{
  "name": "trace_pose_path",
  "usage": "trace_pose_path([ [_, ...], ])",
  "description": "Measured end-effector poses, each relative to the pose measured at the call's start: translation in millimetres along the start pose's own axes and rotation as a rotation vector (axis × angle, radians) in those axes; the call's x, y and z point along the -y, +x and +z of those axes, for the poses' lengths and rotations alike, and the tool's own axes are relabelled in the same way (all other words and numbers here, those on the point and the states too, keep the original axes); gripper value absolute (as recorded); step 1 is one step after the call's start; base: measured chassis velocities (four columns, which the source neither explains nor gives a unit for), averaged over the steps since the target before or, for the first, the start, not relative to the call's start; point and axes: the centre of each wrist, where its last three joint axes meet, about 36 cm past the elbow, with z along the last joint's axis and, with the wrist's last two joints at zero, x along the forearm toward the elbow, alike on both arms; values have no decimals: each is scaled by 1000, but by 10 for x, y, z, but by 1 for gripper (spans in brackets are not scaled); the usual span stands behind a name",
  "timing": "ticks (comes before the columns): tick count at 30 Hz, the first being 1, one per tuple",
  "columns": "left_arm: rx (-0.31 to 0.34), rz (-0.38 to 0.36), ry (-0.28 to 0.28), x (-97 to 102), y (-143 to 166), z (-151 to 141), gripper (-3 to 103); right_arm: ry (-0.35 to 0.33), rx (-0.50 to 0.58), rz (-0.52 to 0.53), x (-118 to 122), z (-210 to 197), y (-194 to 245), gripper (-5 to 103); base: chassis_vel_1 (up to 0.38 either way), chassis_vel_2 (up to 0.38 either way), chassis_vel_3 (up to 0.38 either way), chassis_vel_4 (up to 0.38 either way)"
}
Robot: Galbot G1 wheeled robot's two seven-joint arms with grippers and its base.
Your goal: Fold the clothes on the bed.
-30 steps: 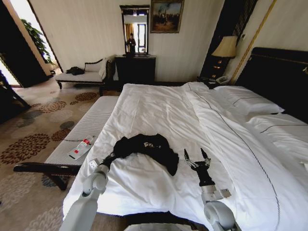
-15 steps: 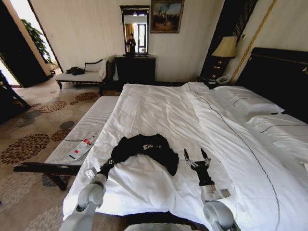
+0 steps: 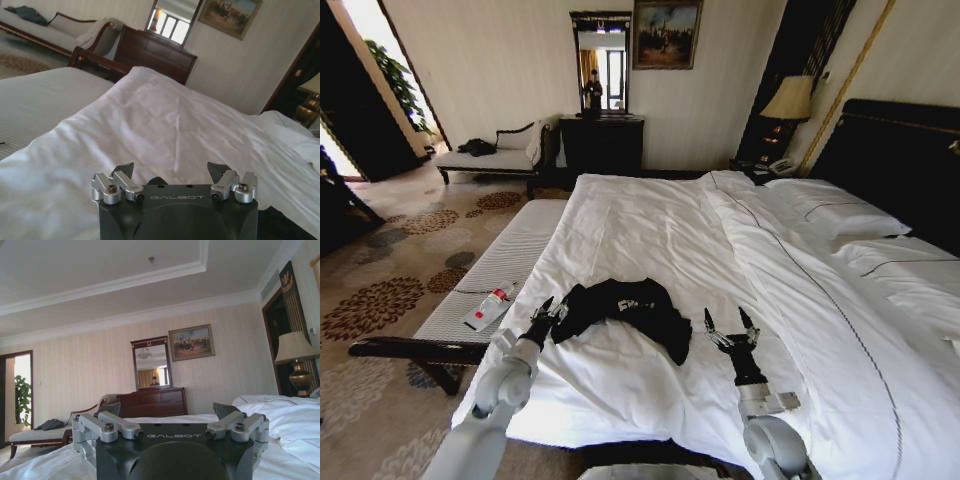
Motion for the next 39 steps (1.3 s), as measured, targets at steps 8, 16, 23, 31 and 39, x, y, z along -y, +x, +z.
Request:
trace_pose_path([
  [8,-192,-44,20,-66,-649,-313,100,4,-15,-1,14,41,12,100,0,0,0,0],
  [16,-268,5,20,110,-847,-227,100,3,-22,4,20,78,14,100,0,0,0,0],
  [23,-294,33,23,232,-854,-102,100,0,-24,6,13,96,12,100,0,0,0,0],
  [31,-302,61,25,365,-841,-10,100,-2,-32,5,-4,135,14,100,0,0,0,0],
  [39,-302,69,30,420,-854,20,81,-1,-32,7,-5,135,19,100,0,0,0,0],
])
